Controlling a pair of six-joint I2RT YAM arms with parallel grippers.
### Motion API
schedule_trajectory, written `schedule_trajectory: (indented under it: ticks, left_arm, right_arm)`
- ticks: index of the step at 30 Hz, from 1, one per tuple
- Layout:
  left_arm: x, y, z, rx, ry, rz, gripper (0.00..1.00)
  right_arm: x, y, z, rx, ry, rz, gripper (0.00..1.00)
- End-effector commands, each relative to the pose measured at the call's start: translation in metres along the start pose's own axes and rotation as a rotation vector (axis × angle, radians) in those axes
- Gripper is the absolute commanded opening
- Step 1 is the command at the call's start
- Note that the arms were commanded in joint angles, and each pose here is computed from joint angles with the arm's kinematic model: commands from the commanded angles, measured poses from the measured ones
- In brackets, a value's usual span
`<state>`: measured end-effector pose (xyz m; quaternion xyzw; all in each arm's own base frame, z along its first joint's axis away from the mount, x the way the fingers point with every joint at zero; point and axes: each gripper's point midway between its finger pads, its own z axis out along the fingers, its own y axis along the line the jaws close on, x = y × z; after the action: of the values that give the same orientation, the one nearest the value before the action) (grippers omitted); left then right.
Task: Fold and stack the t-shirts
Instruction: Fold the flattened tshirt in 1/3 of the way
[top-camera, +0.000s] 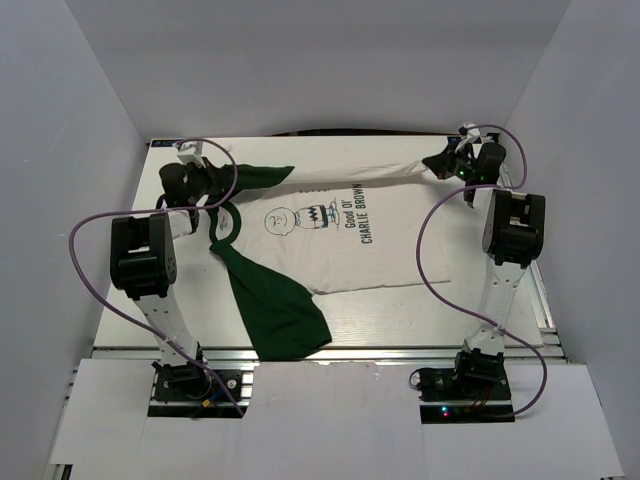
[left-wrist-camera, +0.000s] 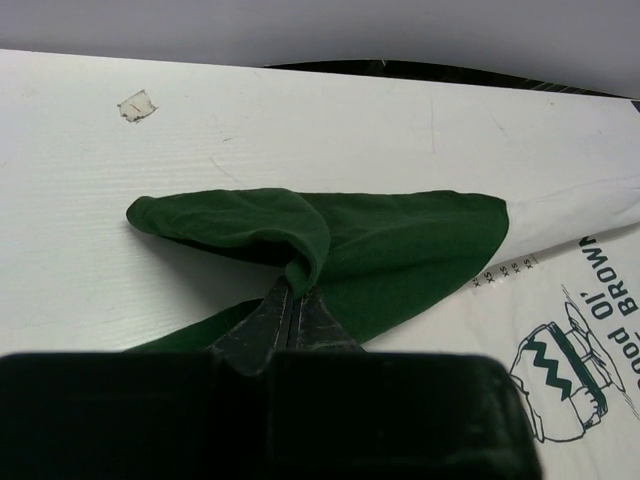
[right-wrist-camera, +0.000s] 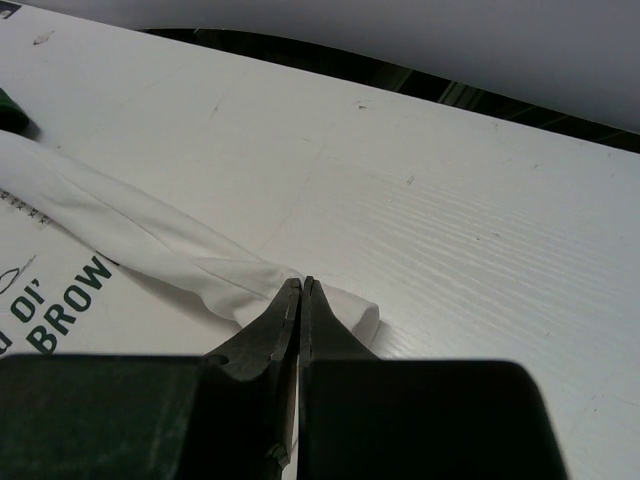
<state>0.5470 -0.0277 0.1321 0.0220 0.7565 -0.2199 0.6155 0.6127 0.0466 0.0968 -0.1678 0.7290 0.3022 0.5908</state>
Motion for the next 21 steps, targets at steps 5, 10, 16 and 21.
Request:
schedule_trajectory:
  ticks: [5,10,16,21]
  left_arm:
    - [-0.04,-0.008,-0.019,0.002,-0.086,0.037,0.0]
    - [-0.038,-0.007,-0.022,0.0,-0.084,0.034,0.0]
    - [-0.036,-0.01,-0.027,0.002,-0.079,0.024,0.0]
    - [-0.032,-0.011,-0.032,-0.003,-0.072,0.023,0.0]
  right_arm:
    - [-0.042,0.011,-0.016,-0.035,-0.069,-0.054,0.0]
    - [-0.037,0.009,-0.019,-0.026,-0.055,-0.039,0.0]
    - [-0.031,0.004,-0.019,-0.001,-0.03,-0.028,0.0]
    - [-0.027,0.001,-0.019,0.012,-0.014,-0.018,0.0]
